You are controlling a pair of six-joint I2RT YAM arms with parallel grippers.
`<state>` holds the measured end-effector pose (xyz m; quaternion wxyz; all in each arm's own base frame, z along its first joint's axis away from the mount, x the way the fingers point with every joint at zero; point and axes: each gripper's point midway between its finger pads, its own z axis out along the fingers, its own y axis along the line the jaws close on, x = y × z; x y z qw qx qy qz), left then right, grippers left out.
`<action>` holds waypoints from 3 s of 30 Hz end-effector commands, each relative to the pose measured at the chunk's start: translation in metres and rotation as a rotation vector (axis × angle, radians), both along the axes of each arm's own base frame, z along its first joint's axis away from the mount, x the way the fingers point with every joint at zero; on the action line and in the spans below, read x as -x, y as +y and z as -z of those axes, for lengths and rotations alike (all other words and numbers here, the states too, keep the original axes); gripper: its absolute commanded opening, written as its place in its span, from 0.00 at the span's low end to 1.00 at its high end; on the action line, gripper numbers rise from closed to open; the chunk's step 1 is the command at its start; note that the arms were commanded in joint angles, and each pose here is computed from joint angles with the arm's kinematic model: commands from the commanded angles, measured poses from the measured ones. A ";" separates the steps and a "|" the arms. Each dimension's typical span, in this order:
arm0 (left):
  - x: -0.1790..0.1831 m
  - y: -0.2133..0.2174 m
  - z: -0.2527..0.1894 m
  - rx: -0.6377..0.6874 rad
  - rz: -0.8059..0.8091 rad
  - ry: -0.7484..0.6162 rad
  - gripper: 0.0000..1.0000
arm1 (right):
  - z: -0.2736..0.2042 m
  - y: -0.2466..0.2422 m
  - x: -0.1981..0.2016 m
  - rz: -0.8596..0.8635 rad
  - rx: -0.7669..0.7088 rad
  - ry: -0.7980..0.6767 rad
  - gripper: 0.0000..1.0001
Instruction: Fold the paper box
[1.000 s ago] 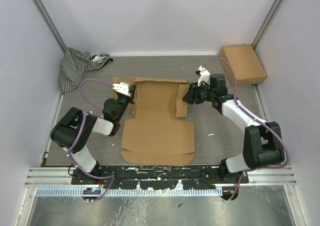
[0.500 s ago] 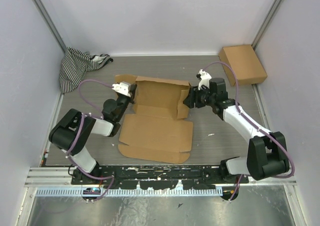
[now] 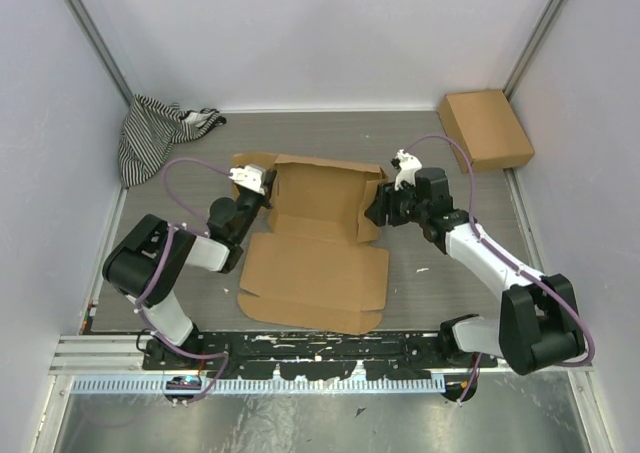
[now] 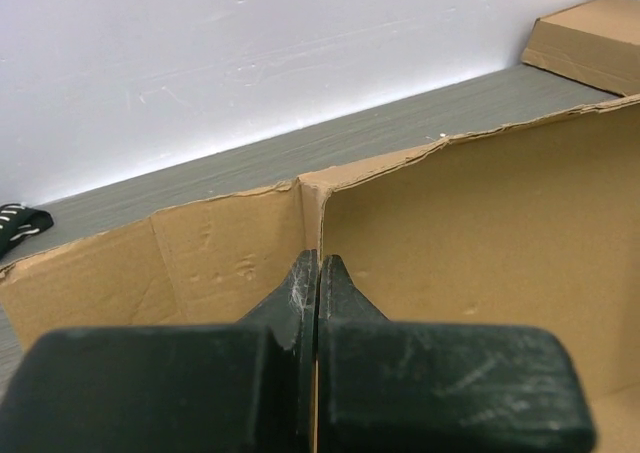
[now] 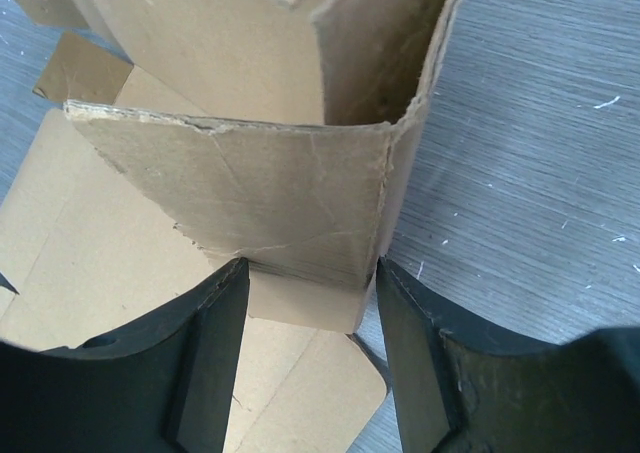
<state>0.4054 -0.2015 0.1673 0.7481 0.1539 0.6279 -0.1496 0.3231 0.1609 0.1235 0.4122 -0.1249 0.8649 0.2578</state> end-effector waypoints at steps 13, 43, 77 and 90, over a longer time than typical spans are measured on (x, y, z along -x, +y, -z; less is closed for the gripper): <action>-0.036 -0.024 -0.076 0.082 0.011 -0.201 0.00 | -0.035 -0.021 -0.044 0.187 0.097 -0.204 0.59; -0.083 -0.024 -0.037 0.084 -0.027 -0.141 0.00 | -0.035 -0.025 -0.068 0.221 0.137 -0.231 0.61; -0.111 -0.049 -0.072 0.083 0.042 -0.258 0.00 | -0.055 -0.022 -0.109 0.159 0.139 -0.259 0.57; -0.131 -0.042 -0.013 0.052 0.075 -0.166 0.00 | -0.034 -0.020 -0.117 0.140 0.128 -0.236 0.56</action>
